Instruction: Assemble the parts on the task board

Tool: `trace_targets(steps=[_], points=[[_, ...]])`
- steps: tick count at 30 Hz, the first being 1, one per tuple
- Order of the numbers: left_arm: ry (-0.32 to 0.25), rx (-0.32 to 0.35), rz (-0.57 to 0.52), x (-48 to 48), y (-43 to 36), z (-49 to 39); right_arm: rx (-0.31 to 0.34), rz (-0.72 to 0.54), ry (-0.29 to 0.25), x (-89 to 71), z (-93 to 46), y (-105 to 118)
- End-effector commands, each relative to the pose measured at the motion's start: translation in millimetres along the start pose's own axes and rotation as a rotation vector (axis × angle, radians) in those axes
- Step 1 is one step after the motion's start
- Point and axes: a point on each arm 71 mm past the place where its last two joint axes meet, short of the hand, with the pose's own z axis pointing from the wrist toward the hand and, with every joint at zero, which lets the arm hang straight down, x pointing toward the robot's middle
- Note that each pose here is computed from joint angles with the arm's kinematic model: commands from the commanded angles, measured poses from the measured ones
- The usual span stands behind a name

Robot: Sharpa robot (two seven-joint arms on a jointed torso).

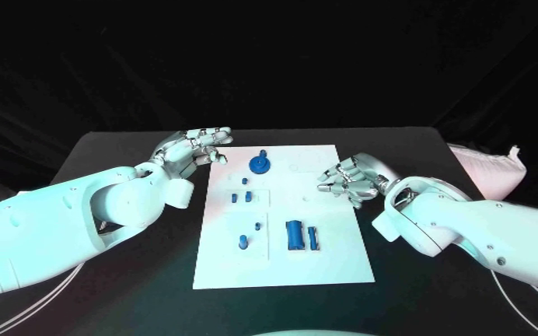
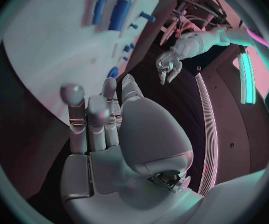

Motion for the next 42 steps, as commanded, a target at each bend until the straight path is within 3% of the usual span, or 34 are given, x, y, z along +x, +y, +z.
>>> trace_targets(steps=[1, 5, 10, 14, 19, 20, 25, 29, 36, 42], points=[[-0.052, 0.02, -0.003, -8.8, 0.7, 6.1, -0.079, 0.379, -0.076, -17.1, 16.2, -1.3], [-0.13, 0.038, 0.003, -23.0, 3.5, 15.7, -0.09, 0.52, -0.131, -32.6, 42.3, -8.5], [-0.209, 0.064, 0.013, -35.8, 6.3, 28.0, -0.117, 0.613, -0.152, -37.8, 66.0, -10.8], [-0.249, 0.081, 0.02, -41.0, 7.7, 35.4, -0.137, 0.641, -0.15, -36.9, 80.6, -10.7], [-0.266, 0.091, 0.023, -40.6, 9.4, 42.3, -0.144, 0.651, -0.152, -36.9, 91.0, -12.6], [-0.229, 0.055, 0.029, -39.0, 11.2, 41.2, -0.087, 0.582, -0.181, -36.7, 89.0, -15.2], [-0.239, 0.058, 0.043, -35.3, 13.2, 39.6, -0.094, 0.593, -0.195, -32.7, 86.7, -11.4], [-0.261, 0.065, 0.077, -26.5, 17.4, 35.6, -0.107, 0.617, -0.227, -23.4, 80.6, -2.7], [-0.321, 0.1, 0.177, -0.5, 26.0, 21.8, -0.122, 0.668, -0.305, 0.6, 61.0, 18.7], [-0.36, 0.137, 0.245, 18.1, 29.1, 10.3, -0.119, 0.687, -0.342, 12.3, 49.1, 29.0]])
